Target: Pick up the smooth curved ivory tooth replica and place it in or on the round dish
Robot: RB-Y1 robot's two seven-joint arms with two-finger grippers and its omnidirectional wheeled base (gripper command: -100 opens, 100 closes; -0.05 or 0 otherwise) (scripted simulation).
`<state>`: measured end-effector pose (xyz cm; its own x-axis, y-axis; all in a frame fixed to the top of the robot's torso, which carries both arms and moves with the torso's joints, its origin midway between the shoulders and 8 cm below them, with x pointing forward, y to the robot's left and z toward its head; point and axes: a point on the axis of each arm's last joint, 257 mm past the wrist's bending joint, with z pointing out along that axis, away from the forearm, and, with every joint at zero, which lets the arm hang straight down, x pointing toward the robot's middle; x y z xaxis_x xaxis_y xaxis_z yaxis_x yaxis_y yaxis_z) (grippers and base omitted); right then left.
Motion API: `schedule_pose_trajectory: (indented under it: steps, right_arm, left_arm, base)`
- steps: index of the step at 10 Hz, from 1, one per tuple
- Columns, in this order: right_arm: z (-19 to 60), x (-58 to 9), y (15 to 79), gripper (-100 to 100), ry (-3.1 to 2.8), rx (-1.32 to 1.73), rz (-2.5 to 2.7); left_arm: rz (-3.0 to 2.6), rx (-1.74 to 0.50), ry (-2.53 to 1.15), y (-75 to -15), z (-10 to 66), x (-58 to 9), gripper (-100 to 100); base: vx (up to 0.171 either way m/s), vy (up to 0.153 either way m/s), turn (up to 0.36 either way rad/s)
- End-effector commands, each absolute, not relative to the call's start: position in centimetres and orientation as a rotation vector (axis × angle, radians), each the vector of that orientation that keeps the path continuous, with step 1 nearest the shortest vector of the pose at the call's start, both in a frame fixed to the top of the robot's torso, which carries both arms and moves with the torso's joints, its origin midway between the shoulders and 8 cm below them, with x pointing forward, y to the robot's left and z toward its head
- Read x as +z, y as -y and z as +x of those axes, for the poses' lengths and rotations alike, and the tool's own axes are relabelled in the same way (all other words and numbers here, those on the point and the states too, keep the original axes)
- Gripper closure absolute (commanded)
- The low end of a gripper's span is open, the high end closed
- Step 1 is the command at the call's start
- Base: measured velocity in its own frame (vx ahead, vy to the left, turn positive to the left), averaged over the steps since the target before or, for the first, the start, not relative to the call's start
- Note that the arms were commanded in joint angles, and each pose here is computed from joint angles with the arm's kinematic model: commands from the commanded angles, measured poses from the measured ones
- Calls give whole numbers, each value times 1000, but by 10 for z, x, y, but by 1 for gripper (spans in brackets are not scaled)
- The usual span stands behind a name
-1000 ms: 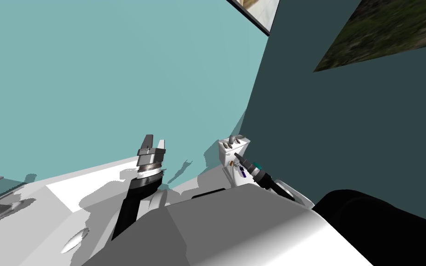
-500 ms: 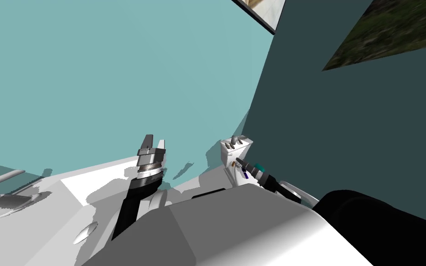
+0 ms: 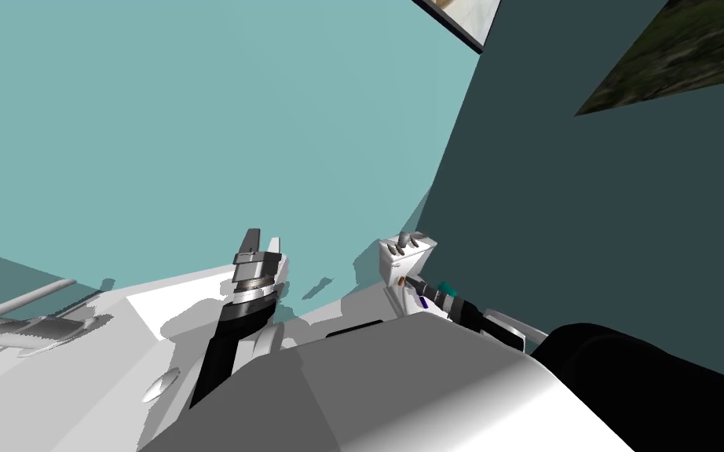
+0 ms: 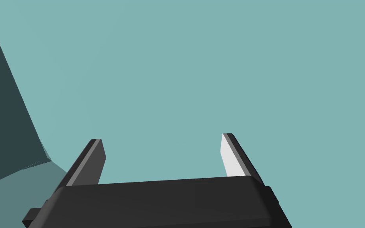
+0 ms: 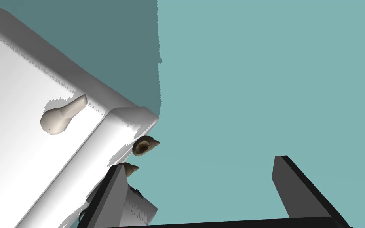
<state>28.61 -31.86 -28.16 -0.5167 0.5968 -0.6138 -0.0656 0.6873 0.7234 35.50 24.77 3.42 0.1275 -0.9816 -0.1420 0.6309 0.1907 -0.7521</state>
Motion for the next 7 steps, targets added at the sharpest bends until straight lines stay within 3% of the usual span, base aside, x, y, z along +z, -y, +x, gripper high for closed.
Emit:
schedule_pose_trajectory:
  steps: [1,7]
  right_arm:
    - [273,-296,333,-100,-2018,848,415]
    - [248,-320,365,-100,-2187,757,344]
  left_arm:
    - [-603,-1282,-721,-248,355,34,0]
    - [-603,-1282,-721,-248,355,34,0]
  base:
    - [38,26,121]
    - [41,24,80]
